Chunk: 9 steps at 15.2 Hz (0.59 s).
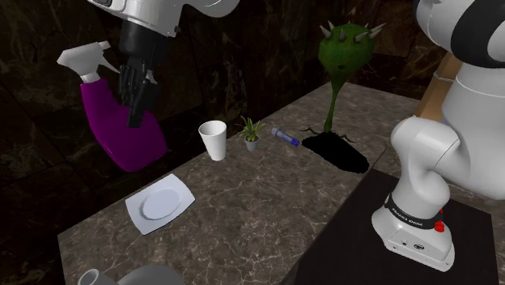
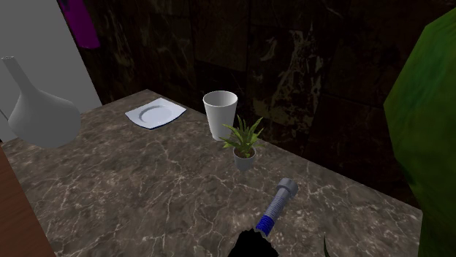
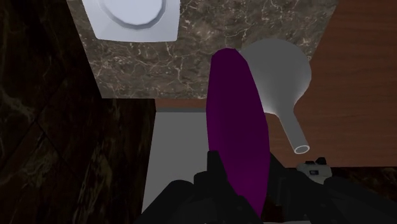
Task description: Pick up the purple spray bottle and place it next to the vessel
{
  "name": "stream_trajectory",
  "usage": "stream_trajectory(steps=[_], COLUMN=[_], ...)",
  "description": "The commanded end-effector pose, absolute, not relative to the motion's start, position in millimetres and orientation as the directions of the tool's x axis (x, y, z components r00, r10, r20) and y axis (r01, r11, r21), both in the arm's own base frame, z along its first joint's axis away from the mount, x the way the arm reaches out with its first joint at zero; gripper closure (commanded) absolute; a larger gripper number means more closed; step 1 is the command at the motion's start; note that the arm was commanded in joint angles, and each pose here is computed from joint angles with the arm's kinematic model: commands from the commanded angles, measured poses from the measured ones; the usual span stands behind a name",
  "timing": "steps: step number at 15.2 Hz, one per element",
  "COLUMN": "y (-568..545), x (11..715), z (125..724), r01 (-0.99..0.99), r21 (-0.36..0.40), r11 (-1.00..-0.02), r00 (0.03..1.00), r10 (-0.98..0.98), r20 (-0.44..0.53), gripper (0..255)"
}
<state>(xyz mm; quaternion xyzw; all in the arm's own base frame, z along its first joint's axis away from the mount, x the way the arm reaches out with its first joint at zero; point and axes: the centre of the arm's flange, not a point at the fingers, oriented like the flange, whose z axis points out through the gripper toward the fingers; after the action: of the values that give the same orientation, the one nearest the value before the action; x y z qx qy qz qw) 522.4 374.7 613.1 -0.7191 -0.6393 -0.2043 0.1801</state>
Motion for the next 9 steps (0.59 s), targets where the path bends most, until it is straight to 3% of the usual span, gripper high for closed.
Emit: stream_trajectory(steps=[1,9], y=[374.7,374.7], x=[524.0,524.0], z=[602.3,560.1], r01=[0.993,0.993], r21=[0.003,0.003], r11=[-0.118,-0.118], r00=[0.099,0.099], r10=[0.846,0.846], r20=[0.524,0.524], gripper=[255,255])
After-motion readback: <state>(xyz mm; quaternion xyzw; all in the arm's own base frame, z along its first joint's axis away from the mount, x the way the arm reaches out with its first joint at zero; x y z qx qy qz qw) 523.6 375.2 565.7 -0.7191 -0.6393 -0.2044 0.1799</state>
